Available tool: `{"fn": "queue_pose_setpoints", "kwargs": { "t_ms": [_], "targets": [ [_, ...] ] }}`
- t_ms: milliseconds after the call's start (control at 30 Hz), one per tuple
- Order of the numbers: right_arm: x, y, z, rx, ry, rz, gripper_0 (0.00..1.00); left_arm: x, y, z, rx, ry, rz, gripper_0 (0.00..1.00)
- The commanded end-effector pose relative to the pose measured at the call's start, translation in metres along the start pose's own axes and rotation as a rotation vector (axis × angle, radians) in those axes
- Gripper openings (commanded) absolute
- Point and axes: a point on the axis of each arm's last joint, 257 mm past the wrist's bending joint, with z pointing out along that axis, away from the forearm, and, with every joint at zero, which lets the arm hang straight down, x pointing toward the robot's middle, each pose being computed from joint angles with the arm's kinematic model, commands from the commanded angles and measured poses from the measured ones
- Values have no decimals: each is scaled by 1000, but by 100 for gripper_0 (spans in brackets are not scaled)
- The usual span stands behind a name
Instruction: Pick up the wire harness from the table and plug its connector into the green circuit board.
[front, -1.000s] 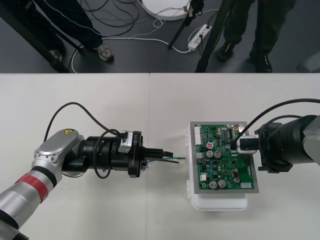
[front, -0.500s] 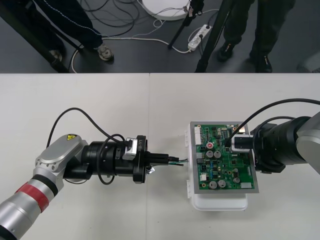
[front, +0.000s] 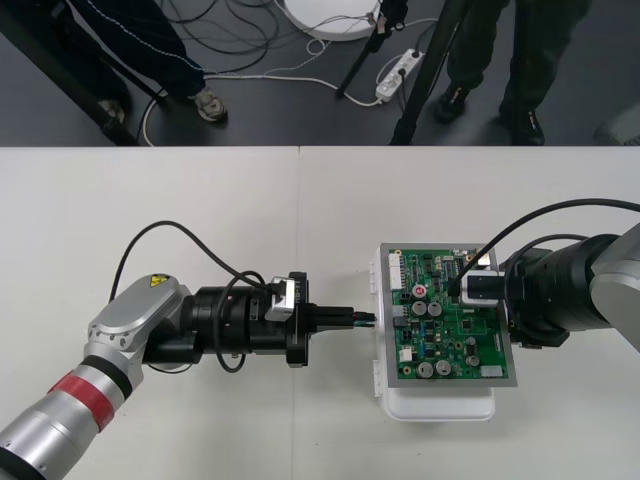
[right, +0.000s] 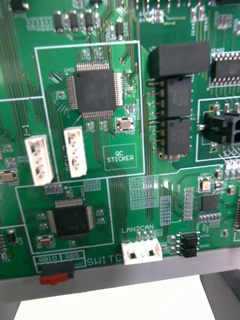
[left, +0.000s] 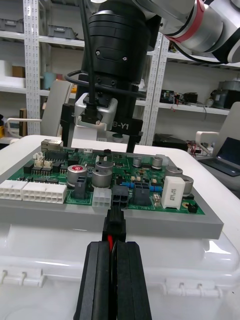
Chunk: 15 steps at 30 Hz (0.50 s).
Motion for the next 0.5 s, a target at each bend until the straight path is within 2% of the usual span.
{"fn": "queue_pose_setpoints", "kwargs": {
  "t_ms": [33,500],
  "targets": [
    [-11,9,1,-19,-15,-46,100,-6,-2,26,-9,-16,27,0],
    [-13,13,0,-32,-23,-99,100,-5,-9,36,12,-16,20,0]
  ]
}}
